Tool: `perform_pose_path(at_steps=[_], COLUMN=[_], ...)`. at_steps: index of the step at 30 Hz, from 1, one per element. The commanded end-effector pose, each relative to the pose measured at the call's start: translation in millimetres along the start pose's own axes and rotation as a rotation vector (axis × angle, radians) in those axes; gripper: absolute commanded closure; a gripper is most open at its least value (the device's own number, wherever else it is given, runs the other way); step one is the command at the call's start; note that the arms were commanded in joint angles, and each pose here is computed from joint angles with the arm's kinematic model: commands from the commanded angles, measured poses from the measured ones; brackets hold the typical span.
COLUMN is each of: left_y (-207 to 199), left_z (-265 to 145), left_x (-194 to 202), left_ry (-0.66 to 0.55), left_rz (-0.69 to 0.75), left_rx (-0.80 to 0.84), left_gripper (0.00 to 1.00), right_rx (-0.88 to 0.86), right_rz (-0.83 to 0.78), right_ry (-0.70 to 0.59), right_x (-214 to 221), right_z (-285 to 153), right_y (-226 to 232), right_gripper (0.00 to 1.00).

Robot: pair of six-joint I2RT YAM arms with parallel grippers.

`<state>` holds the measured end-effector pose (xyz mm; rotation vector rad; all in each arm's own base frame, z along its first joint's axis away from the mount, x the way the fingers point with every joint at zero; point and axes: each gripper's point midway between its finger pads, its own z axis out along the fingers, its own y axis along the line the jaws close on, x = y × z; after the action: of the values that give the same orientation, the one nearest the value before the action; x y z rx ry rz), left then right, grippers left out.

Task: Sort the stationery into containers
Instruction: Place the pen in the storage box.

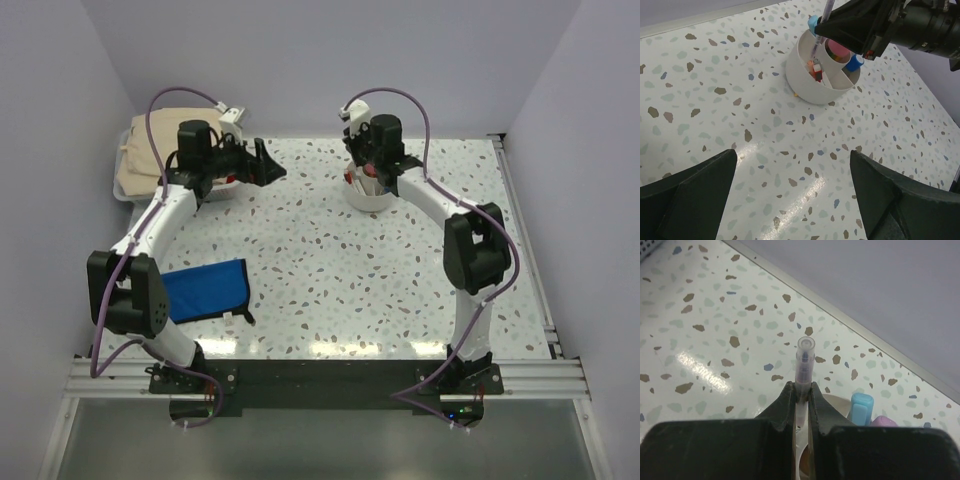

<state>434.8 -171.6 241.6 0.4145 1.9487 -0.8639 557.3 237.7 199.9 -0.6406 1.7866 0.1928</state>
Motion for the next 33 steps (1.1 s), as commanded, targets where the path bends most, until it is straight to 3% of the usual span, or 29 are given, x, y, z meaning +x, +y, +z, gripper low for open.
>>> perform_pose_path(at_steps=[1,15,16,19,20,24,33], left_y=[-5.4,-8.3,-6.9,-6.6,-7.5,-9.2,-6.8], left_z=[-14.1,-21.5,-22.2,-24.7,-26.5,-29.4,-43.9], left_x=[-16.9,-19.8,-18.6,-17.1,-19.0,-23.1,-38.3], left_ry=[-0.054,-0.071,-0.07,-0.07,-0.075,-0.087,-0.121], left_rz=[0.041,0.027,0.025,0.02,0.022,0.029,0.093], left_rx=[-0.011,-0.002,-0.005,-0.008,-0.009,-0.008,-0.049], left_gripper=[0.0,0.0,0.0,0.0,0.0,0.0,0.0], right_rx=[0.052,0.041,0.039,0.074,0.093,0.106,0.118], right_rz=[-0.087,-0.07,-0.071,-0.062,-0.057,-0.047,0.018], right_ry=[-0.06,0.081,0.079,0.088,0.085,0.049,-0.09], right_x=[-25.0,27.1,25.9,26.8,24.5,1.1,-96.1], right_z=[-1.5,22.0,21.8,19.6,18.3,4.2,-68.2], right_y=[-9.9,2.6,4.3,-2.3,-4.8,-9.4,-21.5], right_gripper=[1.0,0.98,0.86,0.68,0.56,0.39,0.31])
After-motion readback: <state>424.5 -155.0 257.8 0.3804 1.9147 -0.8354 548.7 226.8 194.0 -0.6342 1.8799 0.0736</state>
